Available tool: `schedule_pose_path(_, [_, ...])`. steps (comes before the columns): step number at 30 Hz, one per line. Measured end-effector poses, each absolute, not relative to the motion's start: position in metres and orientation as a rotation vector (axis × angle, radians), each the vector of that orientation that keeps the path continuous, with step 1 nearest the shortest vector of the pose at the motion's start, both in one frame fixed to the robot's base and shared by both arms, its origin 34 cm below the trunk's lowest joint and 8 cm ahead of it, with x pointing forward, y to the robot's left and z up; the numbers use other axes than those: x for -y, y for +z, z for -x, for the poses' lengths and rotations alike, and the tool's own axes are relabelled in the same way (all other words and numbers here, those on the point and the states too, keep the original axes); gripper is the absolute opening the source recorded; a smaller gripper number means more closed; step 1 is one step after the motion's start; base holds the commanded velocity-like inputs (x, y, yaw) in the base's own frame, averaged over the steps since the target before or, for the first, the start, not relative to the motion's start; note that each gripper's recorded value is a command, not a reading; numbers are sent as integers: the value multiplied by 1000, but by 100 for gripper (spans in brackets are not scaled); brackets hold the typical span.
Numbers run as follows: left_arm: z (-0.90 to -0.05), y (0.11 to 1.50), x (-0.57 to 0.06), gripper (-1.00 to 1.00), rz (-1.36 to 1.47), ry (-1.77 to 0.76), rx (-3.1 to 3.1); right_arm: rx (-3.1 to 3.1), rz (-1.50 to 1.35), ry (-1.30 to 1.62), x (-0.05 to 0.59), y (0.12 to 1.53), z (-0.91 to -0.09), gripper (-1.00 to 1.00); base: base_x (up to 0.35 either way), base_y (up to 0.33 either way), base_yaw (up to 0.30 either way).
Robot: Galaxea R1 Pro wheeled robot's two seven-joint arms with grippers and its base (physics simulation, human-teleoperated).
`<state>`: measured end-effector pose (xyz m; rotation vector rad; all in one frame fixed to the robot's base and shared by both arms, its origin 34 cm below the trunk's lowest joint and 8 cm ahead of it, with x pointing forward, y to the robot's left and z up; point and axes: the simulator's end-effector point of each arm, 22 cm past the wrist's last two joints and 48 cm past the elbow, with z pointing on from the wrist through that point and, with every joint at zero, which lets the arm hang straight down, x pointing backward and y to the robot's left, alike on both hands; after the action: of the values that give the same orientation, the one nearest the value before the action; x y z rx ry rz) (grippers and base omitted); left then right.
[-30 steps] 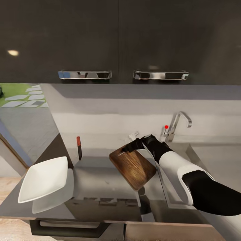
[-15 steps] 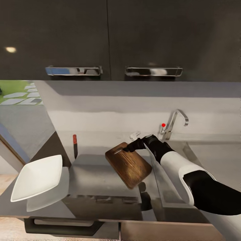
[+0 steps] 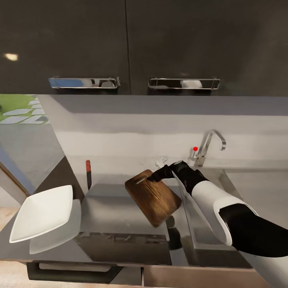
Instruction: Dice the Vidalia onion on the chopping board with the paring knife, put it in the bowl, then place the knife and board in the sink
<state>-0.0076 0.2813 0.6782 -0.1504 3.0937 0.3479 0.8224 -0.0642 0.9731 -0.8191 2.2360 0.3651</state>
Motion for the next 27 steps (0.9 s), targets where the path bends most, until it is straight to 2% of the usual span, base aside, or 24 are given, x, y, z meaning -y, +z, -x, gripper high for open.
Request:
schedule_pose_path(8, [7,678,-281,100,150,348,-3093,-2236,819,365,64,973,-822,100,219,0,0])
schedule_pose_path(27, [6,678,-281,100,150,348,-3092,-2238,820,367,63,972,-822,100,11,37,0])
